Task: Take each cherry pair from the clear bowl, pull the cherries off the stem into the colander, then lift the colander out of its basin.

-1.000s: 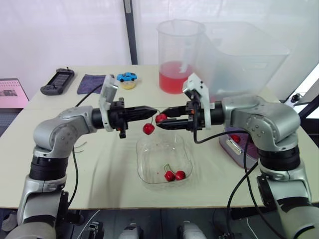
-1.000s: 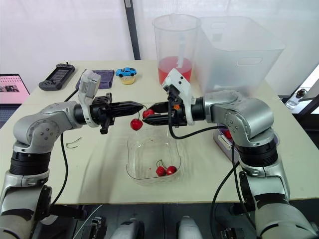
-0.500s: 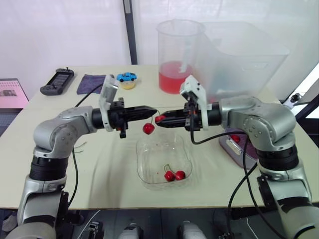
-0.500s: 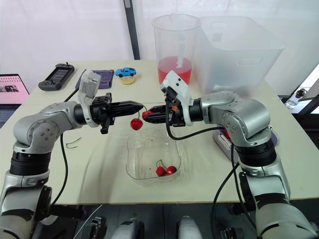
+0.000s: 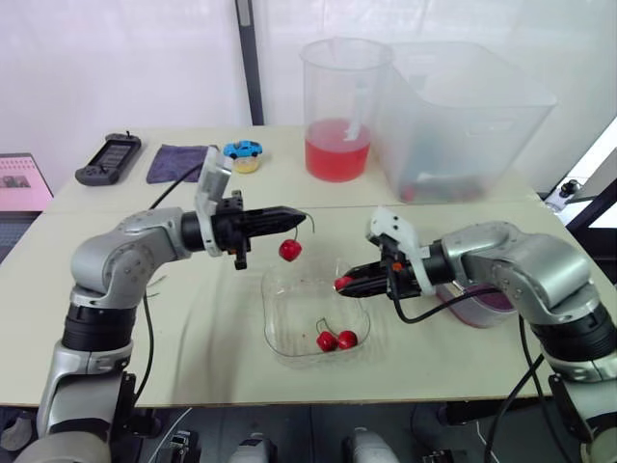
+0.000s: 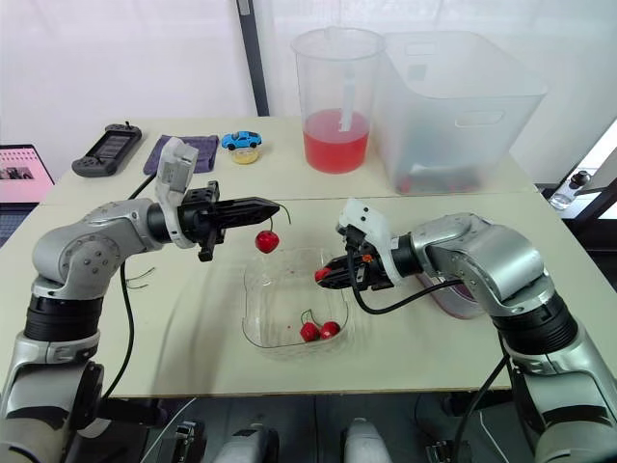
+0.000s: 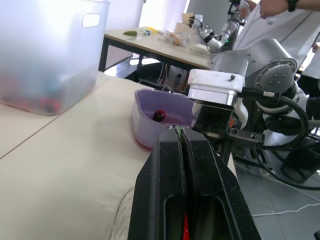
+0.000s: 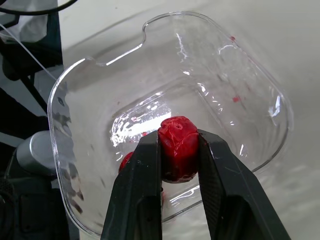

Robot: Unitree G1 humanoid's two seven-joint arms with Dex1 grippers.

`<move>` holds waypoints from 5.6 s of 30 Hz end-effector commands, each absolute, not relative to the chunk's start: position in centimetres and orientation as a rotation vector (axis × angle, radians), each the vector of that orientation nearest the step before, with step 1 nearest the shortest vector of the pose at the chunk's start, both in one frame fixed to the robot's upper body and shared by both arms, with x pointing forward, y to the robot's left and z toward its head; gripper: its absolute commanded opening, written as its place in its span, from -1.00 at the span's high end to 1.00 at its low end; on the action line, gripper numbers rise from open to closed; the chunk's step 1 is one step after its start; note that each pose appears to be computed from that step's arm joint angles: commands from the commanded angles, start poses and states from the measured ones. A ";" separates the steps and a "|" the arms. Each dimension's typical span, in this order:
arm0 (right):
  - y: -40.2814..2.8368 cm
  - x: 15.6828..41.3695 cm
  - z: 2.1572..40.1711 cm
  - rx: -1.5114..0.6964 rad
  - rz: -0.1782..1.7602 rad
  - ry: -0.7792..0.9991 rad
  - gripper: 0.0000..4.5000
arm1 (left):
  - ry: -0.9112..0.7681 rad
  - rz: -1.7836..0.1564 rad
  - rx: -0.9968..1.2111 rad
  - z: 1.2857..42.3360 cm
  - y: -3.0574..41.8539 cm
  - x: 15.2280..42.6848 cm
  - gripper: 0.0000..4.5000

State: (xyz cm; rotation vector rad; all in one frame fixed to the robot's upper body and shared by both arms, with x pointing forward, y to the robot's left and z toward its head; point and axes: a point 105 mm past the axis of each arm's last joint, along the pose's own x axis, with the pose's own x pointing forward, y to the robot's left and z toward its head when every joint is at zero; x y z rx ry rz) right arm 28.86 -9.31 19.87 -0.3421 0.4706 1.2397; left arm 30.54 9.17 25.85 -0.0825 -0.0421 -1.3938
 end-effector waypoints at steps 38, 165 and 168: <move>-15.3 28.8 30.7 -0.297 1.115 0.200 -0.99 | -0.268 -1.446 -0.157 29.3 6.1 29.8 1.00; -10.5 28.2 30.3 -0.464 1.405 -0.093 -0.98 | 0.192 -0.446 -0.410 17.1 29.0 33.3 1.00; -10.7 28.8 30.0 -0.451 1.381 -0.083 -0.98 | 0.272 -0.400 -0.378 14.9 29.5 33.4 1.00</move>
